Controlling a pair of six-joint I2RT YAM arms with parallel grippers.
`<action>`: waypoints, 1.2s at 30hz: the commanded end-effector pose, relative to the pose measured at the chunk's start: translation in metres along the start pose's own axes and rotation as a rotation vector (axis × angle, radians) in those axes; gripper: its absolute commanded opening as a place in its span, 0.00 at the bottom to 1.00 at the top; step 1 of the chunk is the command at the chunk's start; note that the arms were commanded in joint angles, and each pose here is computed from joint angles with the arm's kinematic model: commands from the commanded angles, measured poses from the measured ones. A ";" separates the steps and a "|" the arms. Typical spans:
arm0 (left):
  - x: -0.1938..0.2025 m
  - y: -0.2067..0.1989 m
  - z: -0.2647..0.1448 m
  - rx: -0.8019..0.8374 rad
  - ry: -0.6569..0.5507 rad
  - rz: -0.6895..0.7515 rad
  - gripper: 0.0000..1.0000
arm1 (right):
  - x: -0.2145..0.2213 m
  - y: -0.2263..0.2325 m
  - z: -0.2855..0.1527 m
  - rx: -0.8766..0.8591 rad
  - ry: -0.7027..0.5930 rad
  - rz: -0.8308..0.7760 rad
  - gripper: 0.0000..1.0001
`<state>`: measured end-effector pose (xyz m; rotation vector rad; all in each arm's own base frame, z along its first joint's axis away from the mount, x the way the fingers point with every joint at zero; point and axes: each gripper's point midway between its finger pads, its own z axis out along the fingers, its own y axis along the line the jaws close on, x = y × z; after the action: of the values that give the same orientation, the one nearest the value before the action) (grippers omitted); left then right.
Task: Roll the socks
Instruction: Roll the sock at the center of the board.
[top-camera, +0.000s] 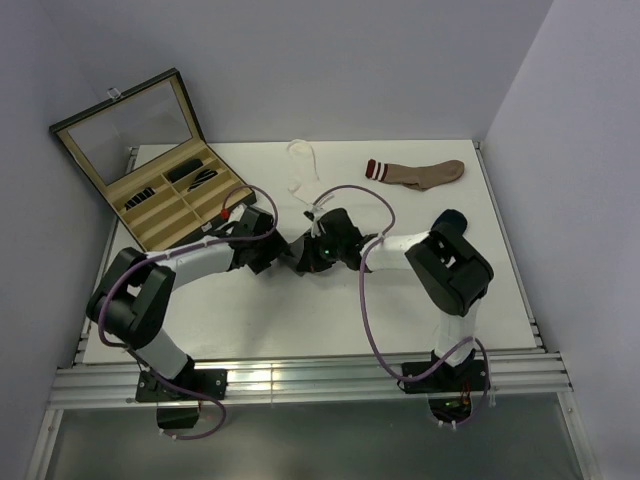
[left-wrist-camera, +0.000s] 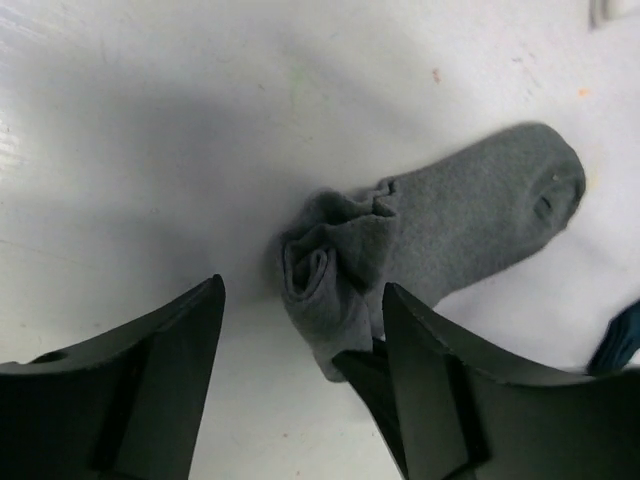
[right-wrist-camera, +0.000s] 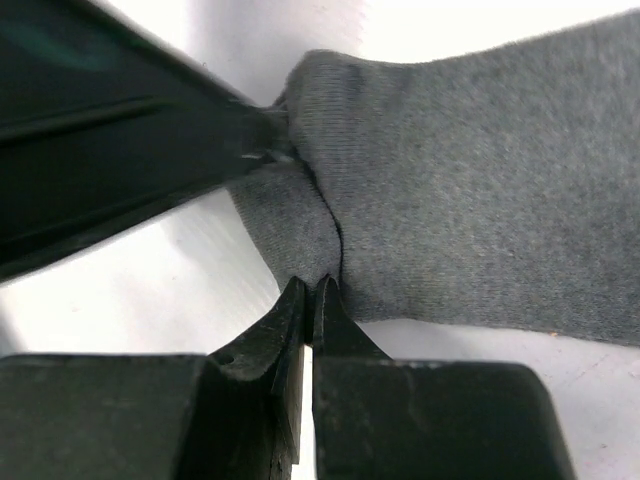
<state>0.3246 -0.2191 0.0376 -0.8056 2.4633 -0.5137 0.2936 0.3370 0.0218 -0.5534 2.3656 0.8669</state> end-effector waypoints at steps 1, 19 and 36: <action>-0.016 -0.020 -0.019 0.096 -0.063 -0.031 0.73 | 0.010 0.005 -0.005 -0.141 0.091 0.219 0.00; 0.001 -0.026 -0.011 0.221 -0.029 0.025 0.71 | 0.015 -0.018 -0.003 -0.326 0.162 0.652 0.02; 0.014 -0.018 0.021 0.115 0.009 0.079 0.26 | 0.018 -0.033 -0.003 -0.261 0.154 0.620 0.08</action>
<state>0.3342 -0.2434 0.0261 -0.6887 2.4195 -0.6577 0.2968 0.3216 0.0170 0.0287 2.5583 1.5895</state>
